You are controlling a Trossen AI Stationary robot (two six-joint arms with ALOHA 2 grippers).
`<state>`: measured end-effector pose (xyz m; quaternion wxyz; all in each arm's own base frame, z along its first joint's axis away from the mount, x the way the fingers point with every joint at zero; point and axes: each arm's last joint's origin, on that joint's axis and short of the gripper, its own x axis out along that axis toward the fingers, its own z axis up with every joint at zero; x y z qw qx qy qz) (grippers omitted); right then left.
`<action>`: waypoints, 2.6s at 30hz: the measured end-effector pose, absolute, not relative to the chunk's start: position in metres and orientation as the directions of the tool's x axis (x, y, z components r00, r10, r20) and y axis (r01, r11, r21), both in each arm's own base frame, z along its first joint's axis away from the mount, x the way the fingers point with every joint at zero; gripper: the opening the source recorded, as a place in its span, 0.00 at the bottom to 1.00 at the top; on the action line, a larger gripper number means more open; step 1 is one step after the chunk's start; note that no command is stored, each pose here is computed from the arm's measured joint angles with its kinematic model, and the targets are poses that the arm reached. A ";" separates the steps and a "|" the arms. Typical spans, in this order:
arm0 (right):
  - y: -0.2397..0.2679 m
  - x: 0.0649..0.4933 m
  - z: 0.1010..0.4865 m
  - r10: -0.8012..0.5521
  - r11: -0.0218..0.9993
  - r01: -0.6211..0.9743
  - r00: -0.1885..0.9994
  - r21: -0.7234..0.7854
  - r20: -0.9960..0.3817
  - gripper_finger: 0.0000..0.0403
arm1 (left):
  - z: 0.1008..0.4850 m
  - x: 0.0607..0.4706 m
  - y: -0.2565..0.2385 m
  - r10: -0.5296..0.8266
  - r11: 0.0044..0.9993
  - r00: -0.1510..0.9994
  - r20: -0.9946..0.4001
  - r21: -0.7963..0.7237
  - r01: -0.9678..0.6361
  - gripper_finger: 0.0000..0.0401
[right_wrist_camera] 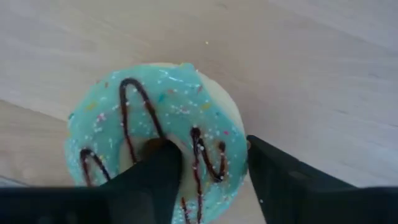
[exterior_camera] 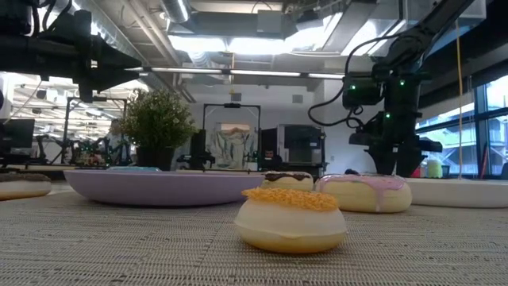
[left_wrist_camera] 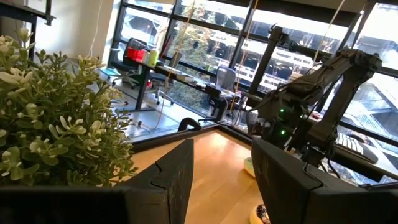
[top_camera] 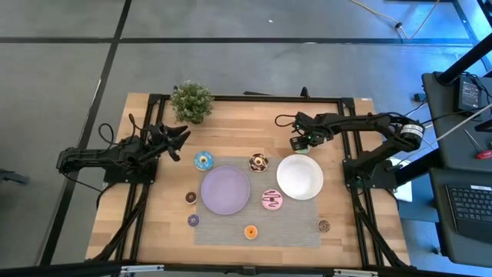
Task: Pick & Place donuts
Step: Put the large green donut on the white plate
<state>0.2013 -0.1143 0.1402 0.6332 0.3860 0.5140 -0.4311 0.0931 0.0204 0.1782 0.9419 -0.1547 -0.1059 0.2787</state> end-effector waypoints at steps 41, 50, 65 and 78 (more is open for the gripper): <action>-0.005 0.215 0.176 0.038 0.522 0.833 0.192 0.183 -0.981 0.24 | 0.178 0.093 0.020 0.557 0.795 0.823 0.113 -0.360 -0.489 0.39; -0.005 0.209 0.165 0.022 0.515 0.843 0.170 0.157 -0.985 0.36 | 0.178 0.093 0.020 0.557 0.795 0.823 0.113 -0.360 -0.489 0.39; -0.006 0.206 0.162 0.023 0.497 0.855 0.158 0.149 -0.987 0.56 | 0.178 0.093 0.020 0.557 0.795 0.823 0.113 -0.360 -0.489 0.39; -0.005 0.218 0.185 0.039 0.503 0.836 0.229 0.218 -0.973 0.59 | 0.189 0.092 0.019 0.518 0.826 0.842 0.152 -0.346 -0.446 0.39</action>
